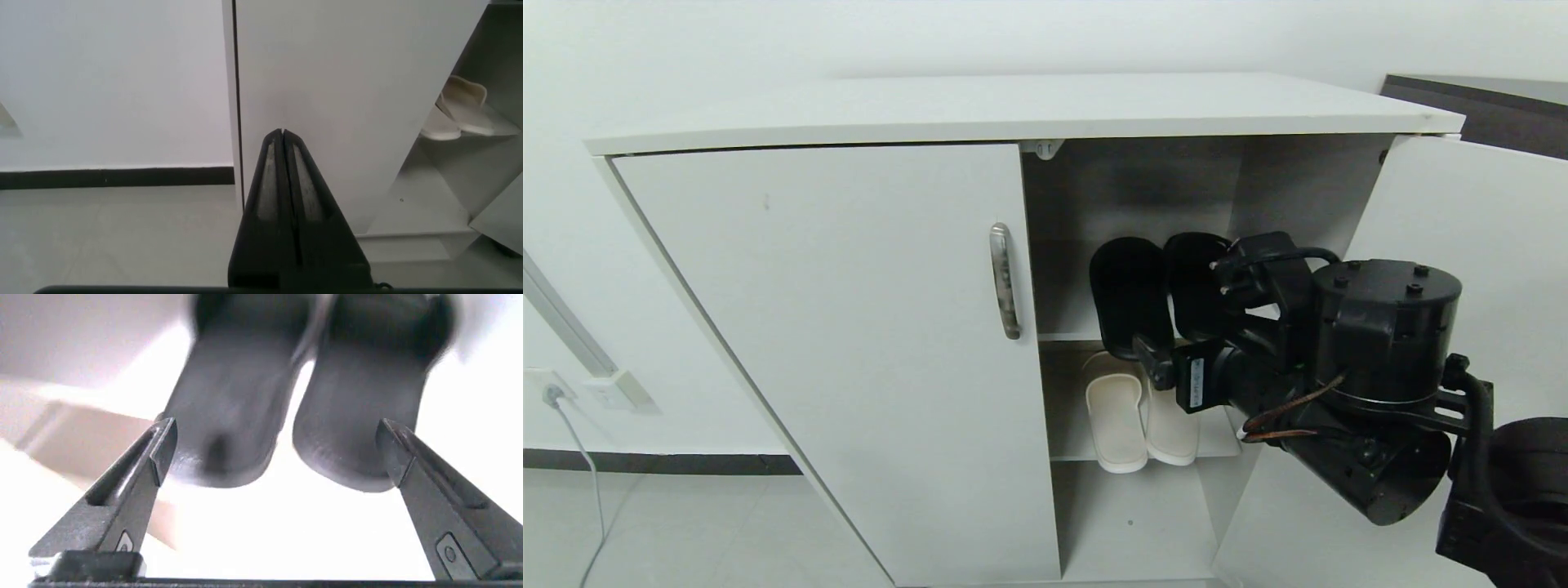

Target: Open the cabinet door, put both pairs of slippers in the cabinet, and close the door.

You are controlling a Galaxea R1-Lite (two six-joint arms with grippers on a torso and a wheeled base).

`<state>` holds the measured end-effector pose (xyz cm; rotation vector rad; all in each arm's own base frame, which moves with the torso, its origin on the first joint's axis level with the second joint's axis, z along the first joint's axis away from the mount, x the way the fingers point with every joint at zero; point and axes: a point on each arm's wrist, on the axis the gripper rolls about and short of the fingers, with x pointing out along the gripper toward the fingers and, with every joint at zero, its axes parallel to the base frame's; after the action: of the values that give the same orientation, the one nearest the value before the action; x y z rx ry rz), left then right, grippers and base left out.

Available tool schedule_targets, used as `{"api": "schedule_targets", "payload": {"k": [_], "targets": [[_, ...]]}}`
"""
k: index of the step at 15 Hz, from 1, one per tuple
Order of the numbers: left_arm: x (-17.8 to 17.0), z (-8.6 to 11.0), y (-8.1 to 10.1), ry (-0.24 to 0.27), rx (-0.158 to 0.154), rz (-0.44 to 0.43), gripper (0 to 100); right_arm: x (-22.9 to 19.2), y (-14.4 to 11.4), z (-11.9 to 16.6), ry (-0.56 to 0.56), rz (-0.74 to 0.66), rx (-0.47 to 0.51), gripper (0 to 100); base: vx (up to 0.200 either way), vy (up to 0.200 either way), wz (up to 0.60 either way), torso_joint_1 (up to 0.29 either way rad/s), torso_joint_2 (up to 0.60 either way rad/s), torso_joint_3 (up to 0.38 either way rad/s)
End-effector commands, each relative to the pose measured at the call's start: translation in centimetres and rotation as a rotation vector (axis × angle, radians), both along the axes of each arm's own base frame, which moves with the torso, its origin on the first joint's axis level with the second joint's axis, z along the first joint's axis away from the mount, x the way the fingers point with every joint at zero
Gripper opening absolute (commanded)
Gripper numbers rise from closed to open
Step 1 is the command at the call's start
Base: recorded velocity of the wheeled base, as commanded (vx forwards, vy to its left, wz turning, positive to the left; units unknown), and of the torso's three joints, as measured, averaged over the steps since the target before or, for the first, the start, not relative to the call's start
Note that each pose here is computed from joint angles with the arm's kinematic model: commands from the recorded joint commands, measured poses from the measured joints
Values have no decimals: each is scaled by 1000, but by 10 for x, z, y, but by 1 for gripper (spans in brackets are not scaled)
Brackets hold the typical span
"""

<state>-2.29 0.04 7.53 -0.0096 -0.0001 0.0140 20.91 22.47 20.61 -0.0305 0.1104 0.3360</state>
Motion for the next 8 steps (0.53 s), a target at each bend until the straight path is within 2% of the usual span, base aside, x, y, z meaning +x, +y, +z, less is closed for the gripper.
{"api": "schedule_targets", "payload": {"k": [1, 2, 8], "targets": [[0, 0, 0, 2, 0, 0, 0, -1, -1, -9, 21, 2, -21, 100, 0, 0, 0, 0, 0, 0], [0, 0, 0, 2, 0, 0, 0, -1, 1, -11, 23, 4, -24, 0, 0, 0, 0, 0, 0, 0], [0, 0, 0, 2, -1, 0, 0, 0, 2, -17, 34, 6, -36, 0, 0, 0, 0, 0, 0, 0]]}}
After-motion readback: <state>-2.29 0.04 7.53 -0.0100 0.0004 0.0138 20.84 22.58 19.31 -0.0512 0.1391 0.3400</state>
